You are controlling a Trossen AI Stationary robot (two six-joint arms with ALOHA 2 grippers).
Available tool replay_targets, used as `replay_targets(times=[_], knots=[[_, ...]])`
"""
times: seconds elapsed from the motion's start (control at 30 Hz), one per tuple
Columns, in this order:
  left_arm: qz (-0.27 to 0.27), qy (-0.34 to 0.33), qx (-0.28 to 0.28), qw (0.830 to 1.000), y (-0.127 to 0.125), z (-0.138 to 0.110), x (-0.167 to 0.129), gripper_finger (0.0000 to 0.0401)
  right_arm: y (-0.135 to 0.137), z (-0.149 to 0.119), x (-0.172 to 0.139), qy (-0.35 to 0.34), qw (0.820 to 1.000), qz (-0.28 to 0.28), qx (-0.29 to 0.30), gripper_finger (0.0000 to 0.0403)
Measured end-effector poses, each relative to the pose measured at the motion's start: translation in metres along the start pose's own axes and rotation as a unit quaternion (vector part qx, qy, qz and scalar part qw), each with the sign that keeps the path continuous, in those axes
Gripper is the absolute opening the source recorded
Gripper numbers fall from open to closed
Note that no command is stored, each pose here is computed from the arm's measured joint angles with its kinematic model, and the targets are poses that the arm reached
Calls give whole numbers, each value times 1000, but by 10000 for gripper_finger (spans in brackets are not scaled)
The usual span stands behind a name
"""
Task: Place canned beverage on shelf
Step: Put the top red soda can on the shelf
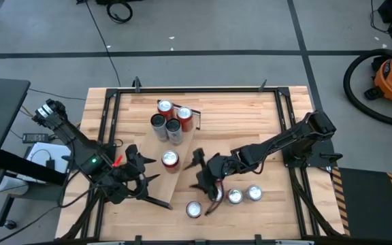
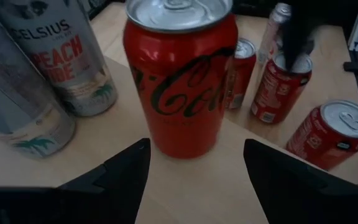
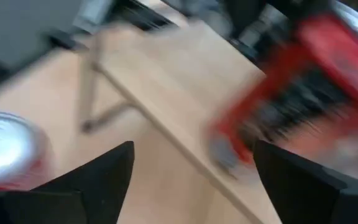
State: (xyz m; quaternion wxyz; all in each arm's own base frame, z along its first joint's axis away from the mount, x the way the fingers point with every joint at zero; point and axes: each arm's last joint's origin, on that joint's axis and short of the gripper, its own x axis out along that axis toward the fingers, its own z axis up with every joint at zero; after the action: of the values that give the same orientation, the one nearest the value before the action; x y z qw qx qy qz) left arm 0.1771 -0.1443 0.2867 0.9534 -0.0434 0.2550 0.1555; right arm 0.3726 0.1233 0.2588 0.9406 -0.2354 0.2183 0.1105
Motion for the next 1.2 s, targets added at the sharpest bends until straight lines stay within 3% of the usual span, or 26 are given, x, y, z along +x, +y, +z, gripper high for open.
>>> replay_targets(times=[0.27, 0.77, 1.2], knots=[[14, -13, 1, 1000, 1, 1, 0, 270, -1, -7, 19, -18, 1000, -3, 9, 291], [26, -15, 13, 999, 3, 1, 1, 270, -6, -11, 36, -37, 996, -75, 32, 289], [40, -29, 24, 998, 4, 2, 1, 270, -11, -13, 36, -36, 994, -89, 52, 289]])
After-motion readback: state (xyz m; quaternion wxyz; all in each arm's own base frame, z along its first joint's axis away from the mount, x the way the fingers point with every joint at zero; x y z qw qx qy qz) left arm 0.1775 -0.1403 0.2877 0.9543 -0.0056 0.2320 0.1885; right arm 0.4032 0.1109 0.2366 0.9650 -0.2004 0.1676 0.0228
